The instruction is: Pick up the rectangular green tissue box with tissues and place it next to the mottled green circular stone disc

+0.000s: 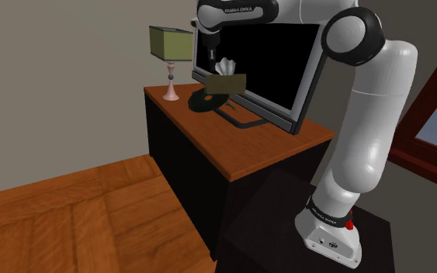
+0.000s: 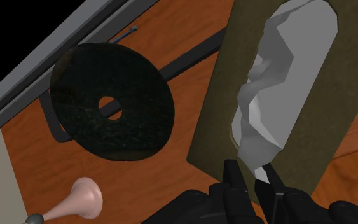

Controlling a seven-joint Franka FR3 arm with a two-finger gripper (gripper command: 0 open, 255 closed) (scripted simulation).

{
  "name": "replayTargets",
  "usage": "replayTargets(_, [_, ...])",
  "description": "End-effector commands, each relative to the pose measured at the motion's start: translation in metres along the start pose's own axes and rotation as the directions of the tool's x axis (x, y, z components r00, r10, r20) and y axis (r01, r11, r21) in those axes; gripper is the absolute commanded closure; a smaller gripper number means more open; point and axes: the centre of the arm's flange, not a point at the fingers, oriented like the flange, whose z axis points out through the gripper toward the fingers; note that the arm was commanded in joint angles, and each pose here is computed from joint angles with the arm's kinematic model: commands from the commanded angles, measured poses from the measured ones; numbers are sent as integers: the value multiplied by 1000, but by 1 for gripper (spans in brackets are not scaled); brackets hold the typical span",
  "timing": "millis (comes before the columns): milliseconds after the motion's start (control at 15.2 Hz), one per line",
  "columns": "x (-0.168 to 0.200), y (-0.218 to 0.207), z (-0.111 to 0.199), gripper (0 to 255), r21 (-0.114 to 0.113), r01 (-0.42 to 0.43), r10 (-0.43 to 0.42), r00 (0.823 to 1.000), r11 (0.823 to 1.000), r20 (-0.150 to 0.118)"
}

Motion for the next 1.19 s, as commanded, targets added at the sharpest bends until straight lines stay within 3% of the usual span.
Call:
replayTargets(0, [12, 13, 7, 255, -1, 1, -1, 1000, 1000, 0])
replayTargets(1122, [26, -19, 90, 255, -1, 1, -1, 1000, 1000, 0])
